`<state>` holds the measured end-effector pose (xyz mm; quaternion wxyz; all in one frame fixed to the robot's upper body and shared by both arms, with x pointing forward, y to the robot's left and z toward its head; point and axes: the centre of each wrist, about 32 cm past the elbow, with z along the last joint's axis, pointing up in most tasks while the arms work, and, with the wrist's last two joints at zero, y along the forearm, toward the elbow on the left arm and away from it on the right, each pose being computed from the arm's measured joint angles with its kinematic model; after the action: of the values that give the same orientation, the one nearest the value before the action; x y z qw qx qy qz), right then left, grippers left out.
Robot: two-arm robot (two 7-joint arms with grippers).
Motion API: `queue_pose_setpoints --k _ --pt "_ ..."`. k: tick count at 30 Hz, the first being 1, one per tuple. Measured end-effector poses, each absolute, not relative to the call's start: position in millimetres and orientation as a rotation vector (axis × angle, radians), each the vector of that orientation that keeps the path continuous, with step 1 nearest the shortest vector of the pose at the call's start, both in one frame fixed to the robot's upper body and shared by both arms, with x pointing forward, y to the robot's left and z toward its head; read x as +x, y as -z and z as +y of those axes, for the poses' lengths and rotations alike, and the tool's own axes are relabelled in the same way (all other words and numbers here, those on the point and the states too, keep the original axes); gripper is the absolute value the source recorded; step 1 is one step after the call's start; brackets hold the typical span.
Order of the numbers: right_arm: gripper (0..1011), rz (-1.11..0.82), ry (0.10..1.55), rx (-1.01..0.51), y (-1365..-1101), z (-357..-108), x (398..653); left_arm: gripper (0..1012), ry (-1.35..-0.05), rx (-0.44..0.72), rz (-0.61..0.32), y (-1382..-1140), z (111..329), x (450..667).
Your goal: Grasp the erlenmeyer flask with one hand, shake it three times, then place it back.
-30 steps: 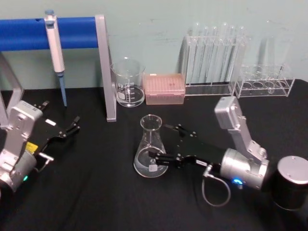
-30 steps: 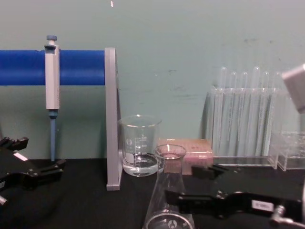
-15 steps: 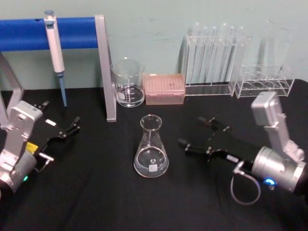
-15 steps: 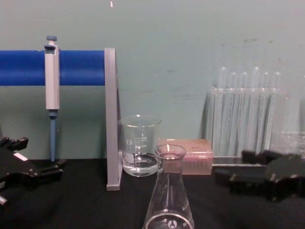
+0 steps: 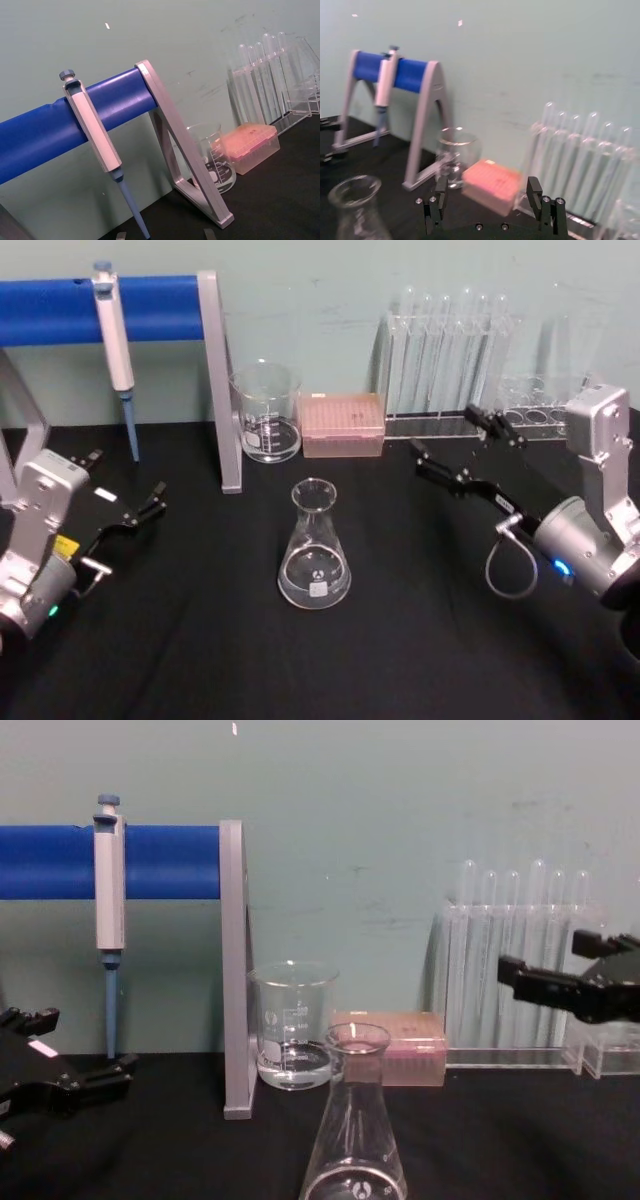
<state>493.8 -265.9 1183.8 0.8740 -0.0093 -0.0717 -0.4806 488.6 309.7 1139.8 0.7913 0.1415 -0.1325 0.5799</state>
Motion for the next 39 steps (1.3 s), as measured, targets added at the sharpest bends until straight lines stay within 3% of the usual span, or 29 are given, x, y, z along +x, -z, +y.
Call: queue_pose_setpoints --k 7,17,27,39 --pt "1000 -0.186 1.107 -0.004 -1176.2 -247.7 505.6 1001 -1.248 0.304 -0.285 -1139.8 309.7 488.6" --pt "1000 -0.093 1.179 -0.033 -1148.2 -230.1 513.8 1001 -1.248 0.304 -0.285 -1139.8 309.7 488.6" --pt "1000 0.009 1.199 -0.109 -1128.1 -228.2 515.2 1001 -1.248 0.304 -0.285 -1139.8 309.7 488.6" --pt "1000 0.045 1.171 -0.123 -1123.4 -231.4 517.3 1001 -1.248 0.305 -0.285 -1139.8 309.7 488.6"
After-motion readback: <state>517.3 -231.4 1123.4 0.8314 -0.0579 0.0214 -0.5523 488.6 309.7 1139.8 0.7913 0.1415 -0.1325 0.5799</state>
